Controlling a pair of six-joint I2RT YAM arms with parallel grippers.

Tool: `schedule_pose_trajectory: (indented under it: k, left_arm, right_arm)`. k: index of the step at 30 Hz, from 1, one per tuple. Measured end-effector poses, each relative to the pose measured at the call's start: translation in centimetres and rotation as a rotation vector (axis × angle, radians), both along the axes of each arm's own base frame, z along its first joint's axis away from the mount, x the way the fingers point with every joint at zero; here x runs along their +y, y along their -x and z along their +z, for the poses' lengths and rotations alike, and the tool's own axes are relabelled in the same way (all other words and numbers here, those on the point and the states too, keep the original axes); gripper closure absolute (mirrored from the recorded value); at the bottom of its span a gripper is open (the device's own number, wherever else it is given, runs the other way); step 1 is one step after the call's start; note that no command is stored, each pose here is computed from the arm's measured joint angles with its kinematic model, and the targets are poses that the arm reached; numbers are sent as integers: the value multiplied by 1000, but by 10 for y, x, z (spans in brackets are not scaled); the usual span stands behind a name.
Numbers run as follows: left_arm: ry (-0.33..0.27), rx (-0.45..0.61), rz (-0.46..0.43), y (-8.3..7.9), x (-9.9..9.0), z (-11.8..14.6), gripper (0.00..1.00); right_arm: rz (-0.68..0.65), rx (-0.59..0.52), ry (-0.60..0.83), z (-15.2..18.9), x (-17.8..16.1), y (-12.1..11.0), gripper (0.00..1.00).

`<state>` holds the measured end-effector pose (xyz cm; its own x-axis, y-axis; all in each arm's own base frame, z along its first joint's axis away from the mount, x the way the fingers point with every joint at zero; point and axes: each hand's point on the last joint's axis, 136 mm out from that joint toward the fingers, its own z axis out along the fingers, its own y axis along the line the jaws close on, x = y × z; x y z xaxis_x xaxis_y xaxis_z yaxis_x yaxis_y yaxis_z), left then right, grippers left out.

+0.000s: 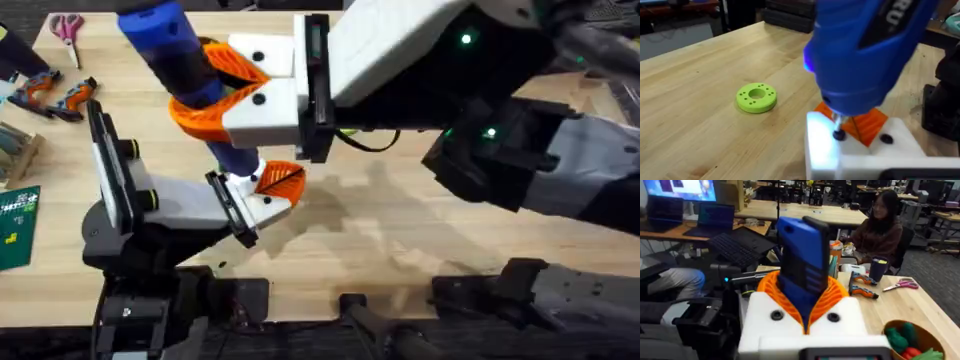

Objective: Pick up the gripper from the table and insert it into the empty holder that is missing its gripper. Then pick up a screw, insert it into the mounting hole, and use the screwdriver to tighten it. Finally, clean up the table by picking up the vegetable and placing it into the bucket.

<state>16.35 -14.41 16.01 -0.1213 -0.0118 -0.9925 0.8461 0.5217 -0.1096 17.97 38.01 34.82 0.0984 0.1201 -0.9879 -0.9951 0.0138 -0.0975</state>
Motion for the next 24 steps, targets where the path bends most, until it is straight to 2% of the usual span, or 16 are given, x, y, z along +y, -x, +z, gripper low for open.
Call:
schedule_pose_trajectory:
  k: [24]
  left_arm:
    - [0, 1, -1, 0, 0, 0, 991]
  right_arm:
    - [-8, 32, 32, -9, 1, -2, 975]
